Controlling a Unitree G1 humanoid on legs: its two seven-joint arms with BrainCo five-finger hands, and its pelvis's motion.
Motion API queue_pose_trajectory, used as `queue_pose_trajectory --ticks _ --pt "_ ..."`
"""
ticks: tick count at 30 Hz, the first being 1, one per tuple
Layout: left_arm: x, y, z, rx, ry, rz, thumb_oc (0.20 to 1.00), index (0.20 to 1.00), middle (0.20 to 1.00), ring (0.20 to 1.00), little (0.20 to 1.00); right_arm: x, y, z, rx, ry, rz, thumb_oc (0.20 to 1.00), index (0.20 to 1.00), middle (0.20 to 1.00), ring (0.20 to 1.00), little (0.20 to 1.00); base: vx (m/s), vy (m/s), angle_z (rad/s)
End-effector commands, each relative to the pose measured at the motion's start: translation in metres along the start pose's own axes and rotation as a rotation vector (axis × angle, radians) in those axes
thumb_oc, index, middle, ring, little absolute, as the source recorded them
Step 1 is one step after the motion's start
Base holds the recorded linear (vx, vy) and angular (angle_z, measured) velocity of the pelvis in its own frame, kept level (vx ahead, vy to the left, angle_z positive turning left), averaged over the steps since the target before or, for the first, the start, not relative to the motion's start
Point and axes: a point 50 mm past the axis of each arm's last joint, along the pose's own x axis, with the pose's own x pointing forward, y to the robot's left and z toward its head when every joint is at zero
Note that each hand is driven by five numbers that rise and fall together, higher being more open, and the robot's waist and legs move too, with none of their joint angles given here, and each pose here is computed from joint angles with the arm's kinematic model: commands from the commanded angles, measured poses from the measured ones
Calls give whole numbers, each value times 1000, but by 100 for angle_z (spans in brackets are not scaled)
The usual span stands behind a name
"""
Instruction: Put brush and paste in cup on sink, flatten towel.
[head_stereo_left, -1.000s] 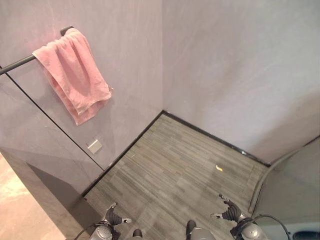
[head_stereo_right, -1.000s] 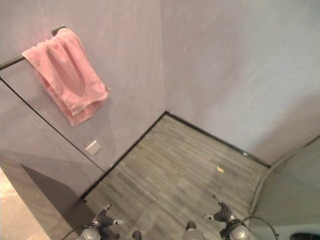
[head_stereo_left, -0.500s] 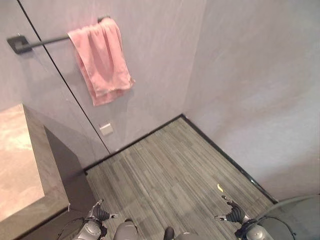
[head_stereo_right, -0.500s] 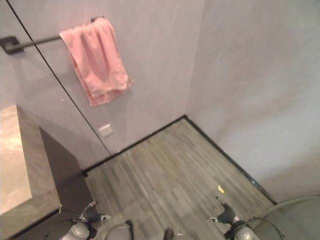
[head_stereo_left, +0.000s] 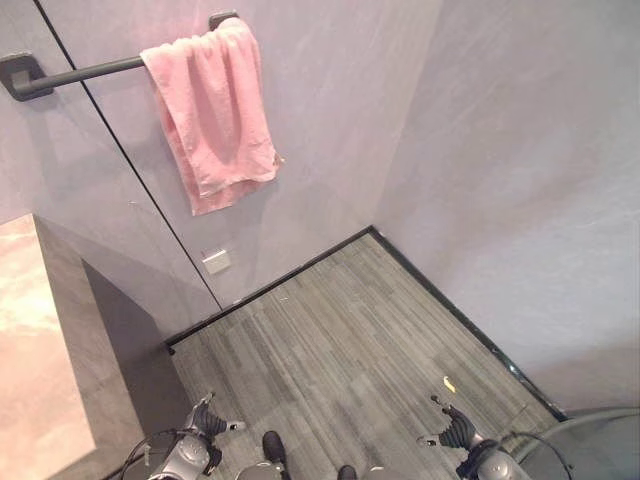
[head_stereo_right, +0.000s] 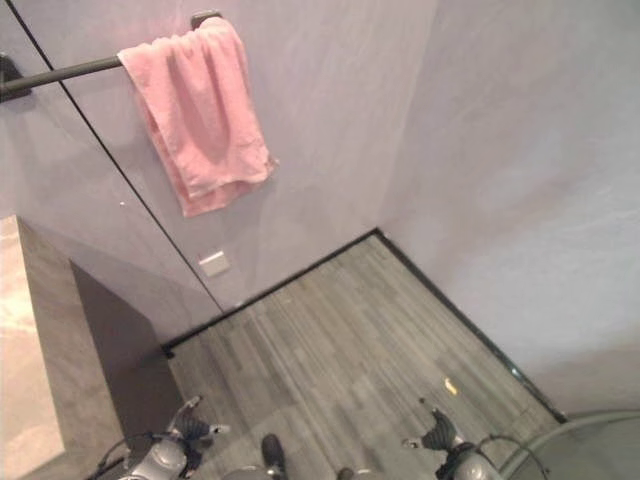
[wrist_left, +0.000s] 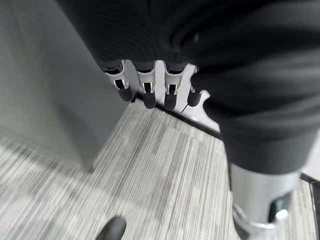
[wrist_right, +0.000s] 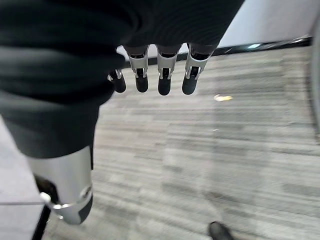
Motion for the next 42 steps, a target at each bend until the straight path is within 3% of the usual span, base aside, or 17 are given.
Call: queue_pose_trajectory --ticks 1,15,30,42 --pt "2 20 9 57 -81 57 1000 1000 1000 1000 1000 3 0 19 13 -84 -24 1000 1000 1000 1000 1000 148 203 44" --pt "2 14 6 106 -68 43 1000 1000 1000 1000 1000 2 -9 40 -34 -189 -36 1000 1000 1000 1000 1000 240 -68 40" --pt "2 9 9 -22 -49 39 1000 1000 1000 1000 1000 -1 -33 14 -18 -91 -104 1000 1000 1000 1000 1000 136 -198 43" --pt "0 -5 10 44 -58 -18 1000 1000 1000 1000 1000 0 -20 -5 16 24 -102 1000 1000 1000 1000 1000 135 146 16"
